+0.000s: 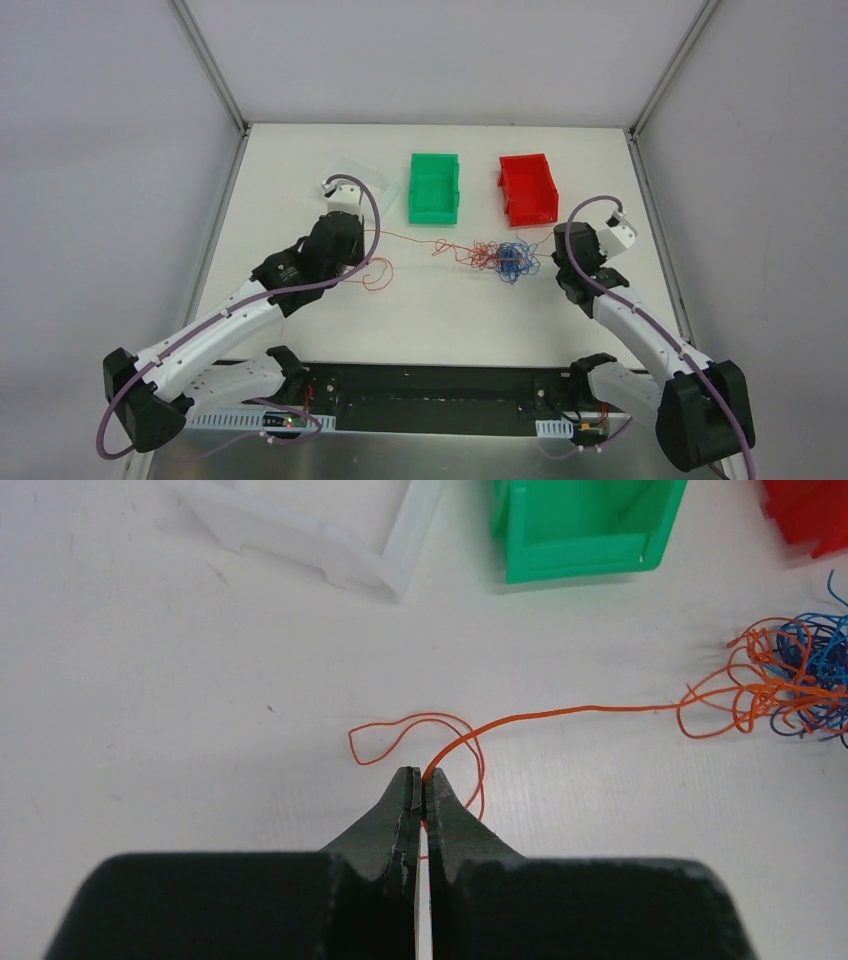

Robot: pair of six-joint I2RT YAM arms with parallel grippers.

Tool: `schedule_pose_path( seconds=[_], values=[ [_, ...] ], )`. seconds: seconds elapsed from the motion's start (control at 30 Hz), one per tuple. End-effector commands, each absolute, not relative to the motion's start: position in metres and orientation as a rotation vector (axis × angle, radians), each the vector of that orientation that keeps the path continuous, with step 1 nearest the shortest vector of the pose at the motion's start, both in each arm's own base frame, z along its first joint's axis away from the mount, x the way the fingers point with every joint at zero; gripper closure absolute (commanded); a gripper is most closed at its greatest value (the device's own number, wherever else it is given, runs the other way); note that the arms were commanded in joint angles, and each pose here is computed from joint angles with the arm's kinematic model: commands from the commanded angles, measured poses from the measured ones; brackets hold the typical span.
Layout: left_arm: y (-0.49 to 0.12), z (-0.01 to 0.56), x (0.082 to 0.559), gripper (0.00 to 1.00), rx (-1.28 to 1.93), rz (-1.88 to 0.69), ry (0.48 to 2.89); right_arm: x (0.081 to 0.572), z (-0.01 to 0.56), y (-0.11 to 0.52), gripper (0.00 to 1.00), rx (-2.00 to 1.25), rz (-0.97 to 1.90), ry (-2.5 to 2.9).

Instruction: Untangle the cables

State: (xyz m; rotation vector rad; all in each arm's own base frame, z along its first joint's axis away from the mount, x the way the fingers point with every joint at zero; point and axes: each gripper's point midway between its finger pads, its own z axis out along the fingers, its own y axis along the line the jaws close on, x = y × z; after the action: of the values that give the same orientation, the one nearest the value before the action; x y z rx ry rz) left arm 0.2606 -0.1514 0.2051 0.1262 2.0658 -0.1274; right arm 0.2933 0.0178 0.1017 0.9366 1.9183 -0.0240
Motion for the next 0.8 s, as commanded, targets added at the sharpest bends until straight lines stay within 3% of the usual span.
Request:
schedule_pose_path(
  seconds=[0.0, 0.33, 0.43, 0.47, 0.53, 0.6, 0.77],
  values=[
    [-0.14, 0.227, 0.266, 1.0, 0.037, -0.113, 2.016, 0.291, 0.11, 0.005, 1.0, 1.027, -0.042, 1.86],
    [-0.161, 0.243, 0.267, 1.0, 0.176, -0.185, 2.012, 0.298, 0.121, 0.029, 1.0, 0.882, 0.115, 1.906],
    [-0.171, 0.247, 0.267, 1.0, 0.234, -0.219, 2.01, 0.302, 0.126, 0.051, 0.82, 0.762, 0.222, 1.956],
    [-0.175, 0.25, 0.267, 1.0, 0.253, -0.237, 2.006, 0.303, 0.128, 0.061, 0.65, 0.71, 0.272, 1.975],
    [-0.18, 0.253, 0.267, 1.0, 0.289, -0.255, 1.998, 0.304, 0.135, 0.077, 0.44, 0.609, 0.365, 1.986],
    [-0.186, 0.256, 0.268, 1.0, 0.324, -0.27, 1.984, 0.304, 0.146, 0.098, 0.38, 0.492, 0.482, 1.974],
    [-0.198, 0.267, 0.27, 1.0, 0.388, -0.319, 1.937, 0.296, 0.182, 0.166, 0.36, 0.128, 0.755, 1.908]
  ],
)
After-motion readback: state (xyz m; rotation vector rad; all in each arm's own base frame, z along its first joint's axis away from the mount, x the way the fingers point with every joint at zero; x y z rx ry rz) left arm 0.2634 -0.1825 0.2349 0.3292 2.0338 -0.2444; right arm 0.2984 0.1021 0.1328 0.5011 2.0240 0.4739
